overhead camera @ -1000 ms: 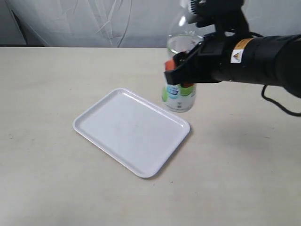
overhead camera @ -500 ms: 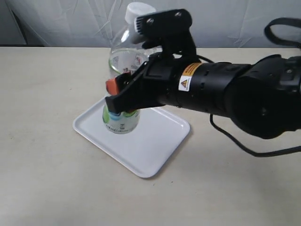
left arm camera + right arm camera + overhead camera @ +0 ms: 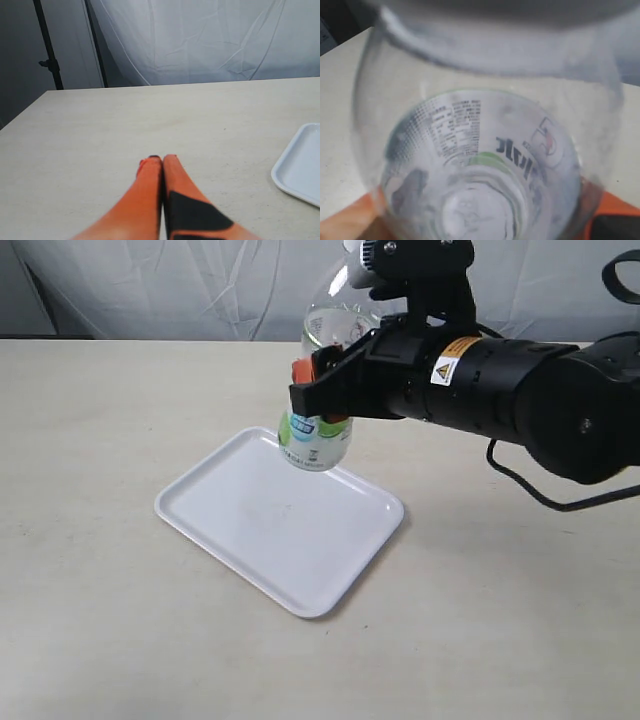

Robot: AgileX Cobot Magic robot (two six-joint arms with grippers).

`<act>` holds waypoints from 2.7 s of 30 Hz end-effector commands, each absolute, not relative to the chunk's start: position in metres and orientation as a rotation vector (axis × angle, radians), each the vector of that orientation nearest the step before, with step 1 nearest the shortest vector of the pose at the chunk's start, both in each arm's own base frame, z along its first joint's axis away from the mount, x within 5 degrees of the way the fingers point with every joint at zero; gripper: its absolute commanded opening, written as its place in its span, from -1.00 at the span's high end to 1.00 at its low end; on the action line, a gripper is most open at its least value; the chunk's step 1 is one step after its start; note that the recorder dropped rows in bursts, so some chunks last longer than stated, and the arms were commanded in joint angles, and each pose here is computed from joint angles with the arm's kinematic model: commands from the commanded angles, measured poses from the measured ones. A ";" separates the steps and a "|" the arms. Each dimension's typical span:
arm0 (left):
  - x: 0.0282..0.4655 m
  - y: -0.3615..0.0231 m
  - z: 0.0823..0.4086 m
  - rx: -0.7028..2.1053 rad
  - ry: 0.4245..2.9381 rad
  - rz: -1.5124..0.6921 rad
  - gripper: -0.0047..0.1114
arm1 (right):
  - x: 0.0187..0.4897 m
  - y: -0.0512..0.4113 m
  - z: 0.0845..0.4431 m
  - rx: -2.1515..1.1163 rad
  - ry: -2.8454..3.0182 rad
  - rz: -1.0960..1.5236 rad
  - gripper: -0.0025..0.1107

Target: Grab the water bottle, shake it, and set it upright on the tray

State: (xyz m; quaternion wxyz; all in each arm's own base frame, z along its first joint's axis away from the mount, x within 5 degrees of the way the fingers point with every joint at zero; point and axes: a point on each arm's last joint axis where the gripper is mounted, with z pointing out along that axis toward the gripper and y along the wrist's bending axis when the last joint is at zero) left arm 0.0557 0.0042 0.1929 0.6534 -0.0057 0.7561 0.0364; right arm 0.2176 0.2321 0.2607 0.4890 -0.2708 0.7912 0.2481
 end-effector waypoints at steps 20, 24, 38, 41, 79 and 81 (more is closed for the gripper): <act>0.055 0.004 0.193 -0.014 1.708 0.073 0.92 | 0.239 0.261 0.187 -0.768 1.964 0.522 0.97; 0.055 0.004 0.193 -0.014 1.708 0.073 0.92 | 0.238 0.262 0.184 -0.815 1.959 0.508 0.97; 0.055 0.004 0.193 -0.014 1.708 0.073 0.92 | 0.235 0.262 0.180 -0.907 1.962 0.475 -0.20; 0.055 0.004 0.193 -0.014 1.708 0.073 0.92 | 0.235 0.261 0.180 -0.908 1.965 0.474 -0.43; 0.055 0.004 0.193 -0.014 1.708 0.073 0.92 | 0.166 0.167 0.340 -0.790 1.829 0.498 0.97; 0.055 0.004 0.193 -0.014 1.708 0.073 0.92 | 0.168 0.151 0.343 -0.676 1.861 0.503 0.97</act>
